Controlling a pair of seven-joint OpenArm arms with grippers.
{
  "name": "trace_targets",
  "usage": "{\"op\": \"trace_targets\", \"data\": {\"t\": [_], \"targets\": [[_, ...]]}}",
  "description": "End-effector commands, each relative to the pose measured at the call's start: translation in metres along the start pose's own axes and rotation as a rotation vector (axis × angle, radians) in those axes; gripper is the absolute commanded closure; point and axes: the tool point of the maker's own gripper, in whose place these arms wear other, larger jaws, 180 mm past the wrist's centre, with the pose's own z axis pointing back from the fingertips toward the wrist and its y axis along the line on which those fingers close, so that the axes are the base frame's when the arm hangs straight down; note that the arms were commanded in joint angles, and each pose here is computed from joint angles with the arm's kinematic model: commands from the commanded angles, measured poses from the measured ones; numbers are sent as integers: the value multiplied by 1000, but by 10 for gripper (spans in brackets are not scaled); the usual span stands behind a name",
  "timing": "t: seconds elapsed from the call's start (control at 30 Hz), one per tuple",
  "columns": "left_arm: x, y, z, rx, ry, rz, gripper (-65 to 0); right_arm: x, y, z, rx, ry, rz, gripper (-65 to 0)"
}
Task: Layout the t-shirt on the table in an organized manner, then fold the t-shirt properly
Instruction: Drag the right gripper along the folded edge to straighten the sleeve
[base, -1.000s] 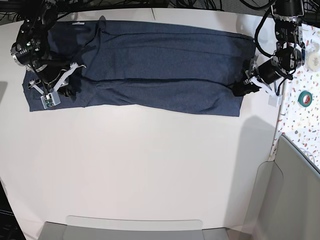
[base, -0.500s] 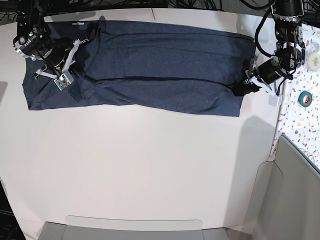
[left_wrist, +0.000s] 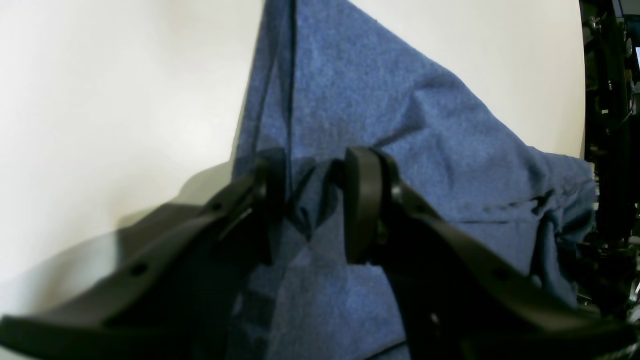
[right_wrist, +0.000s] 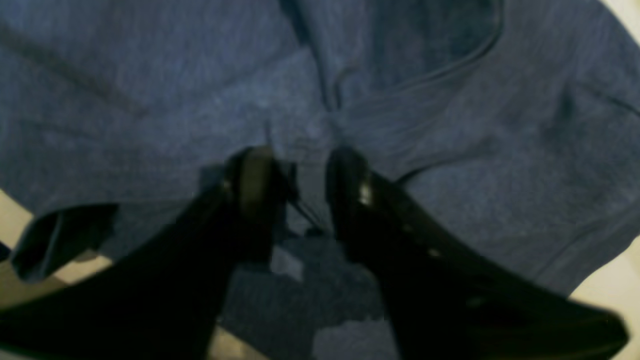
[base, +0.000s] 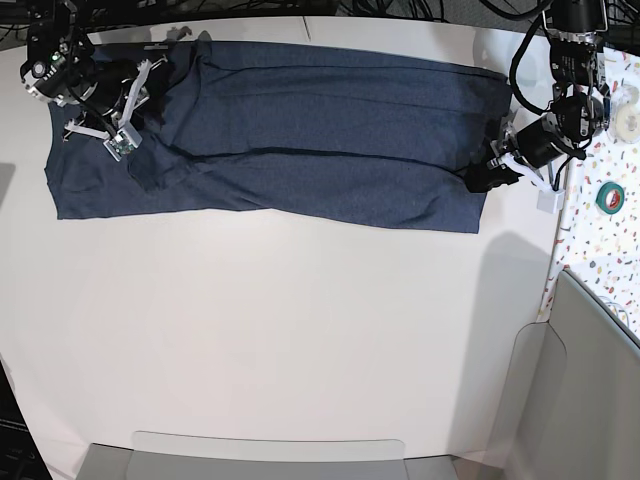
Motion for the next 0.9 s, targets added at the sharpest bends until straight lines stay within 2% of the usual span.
{"op": "trace_targets", "data": {"t": [0.0,0.07,0.13,0.27,0.4,0.53,0.6,0.67,0.77,0.83,0.87], "targets": [[6,4,4,22,-1,-22,-199,7,-1,5,-1,-27,28,-254],[6,4,4,22,-1,-22,-199,10,0,9,-2,-28,56,-291],[6,4,4,22,-1,-22,-199,11,3,13,1,-31,75,-302],[7,4,4,22,-3,-22,-199,25,7,20,61,-106,26,-300],[7,4,4,22,-3,-22,-199,57,-3,37,99,-263,-69,-300],[7,4,4,22,-3,-22,-199,82,-34,58,15,-452,-236,-292],[5,2,2,16,-3,-15,-199,84,-50,62,-47,-501,-320,-241],[3,1,1,11,-5,-10,-199,79,-63,55,-92,-496,-409,-165],[2,0,0,9,-2,-9,-199,54,-78,34,-149,-427,-569,-45],[2,0,0,9,-2,-9,-199,40,-82,21,-160,-387,-636,-2],[2,0,0,9,-2,-9,-199,33,-82,14,-160,-365,-660,0]]}}
